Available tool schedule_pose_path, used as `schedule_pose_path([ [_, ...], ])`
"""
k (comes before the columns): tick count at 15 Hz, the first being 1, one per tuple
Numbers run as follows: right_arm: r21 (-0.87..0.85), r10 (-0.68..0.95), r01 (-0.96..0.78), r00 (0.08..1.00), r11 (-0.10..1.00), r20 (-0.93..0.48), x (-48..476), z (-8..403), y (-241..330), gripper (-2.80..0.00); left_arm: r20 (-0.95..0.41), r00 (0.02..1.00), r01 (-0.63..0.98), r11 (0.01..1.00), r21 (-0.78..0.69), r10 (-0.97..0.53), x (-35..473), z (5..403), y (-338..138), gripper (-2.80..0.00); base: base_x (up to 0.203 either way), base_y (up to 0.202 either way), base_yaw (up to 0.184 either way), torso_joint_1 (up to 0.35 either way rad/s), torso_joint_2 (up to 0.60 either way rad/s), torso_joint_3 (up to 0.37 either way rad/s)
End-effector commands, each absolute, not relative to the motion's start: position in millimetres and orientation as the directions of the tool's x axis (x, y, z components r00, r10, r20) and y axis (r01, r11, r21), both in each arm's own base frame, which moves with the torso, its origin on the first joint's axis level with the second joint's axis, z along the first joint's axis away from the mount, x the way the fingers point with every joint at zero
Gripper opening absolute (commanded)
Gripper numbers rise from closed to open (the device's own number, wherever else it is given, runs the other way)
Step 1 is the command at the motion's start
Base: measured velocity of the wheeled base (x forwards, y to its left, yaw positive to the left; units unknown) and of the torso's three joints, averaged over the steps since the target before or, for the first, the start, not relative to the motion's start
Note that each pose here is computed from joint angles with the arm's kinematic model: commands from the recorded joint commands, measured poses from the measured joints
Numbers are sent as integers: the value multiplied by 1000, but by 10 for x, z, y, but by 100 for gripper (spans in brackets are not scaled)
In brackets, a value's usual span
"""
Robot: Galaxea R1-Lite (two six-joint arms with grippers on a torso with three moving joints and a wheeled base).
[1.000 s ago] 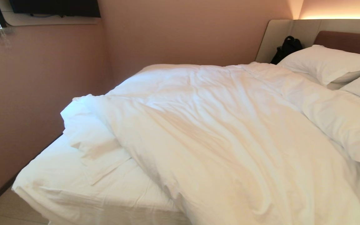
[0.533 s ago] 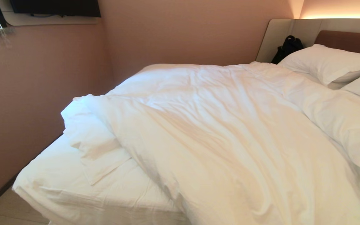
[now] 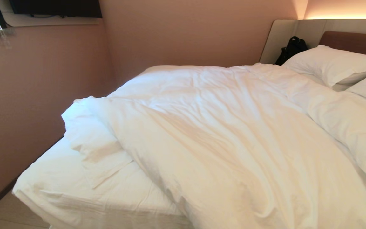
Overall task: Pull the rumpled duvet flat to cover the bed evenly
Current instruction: Flatten the corners of the folded blanket
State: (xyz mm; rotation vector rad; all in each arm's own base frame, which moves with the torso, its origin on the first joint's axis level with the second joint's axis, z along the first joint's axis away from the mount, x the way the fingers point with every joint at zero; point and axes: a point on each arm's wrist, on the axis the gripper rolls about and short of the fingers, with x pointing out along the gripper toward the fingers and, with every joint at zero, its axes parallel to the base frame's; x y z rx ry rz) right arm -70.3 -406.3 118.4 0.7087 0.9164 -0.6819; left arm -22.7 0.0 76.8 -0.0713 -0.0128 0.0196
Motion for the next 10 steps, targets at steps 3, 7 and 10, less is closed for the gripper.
schedule_pose_path([
  [3,267,-203,764,459,587,-865,-693,1230,-4021,-280,12,1000,-20,997,-72,21,-227,769,0,-280,0,0,0,0,0,0],
  [7,447,-57,618,624,647,-779,-176,1486,-3810,-280,12,1000,-19,997,-72,20,-227,769,0,-280,0,0,0,0,0,0],
  [10,477,71,469,654,743,-753,627,1733,-3601,-280,12,1000,-19,997,-72,20,-227,769,0,-280,0,0,0,0,0,0],
])
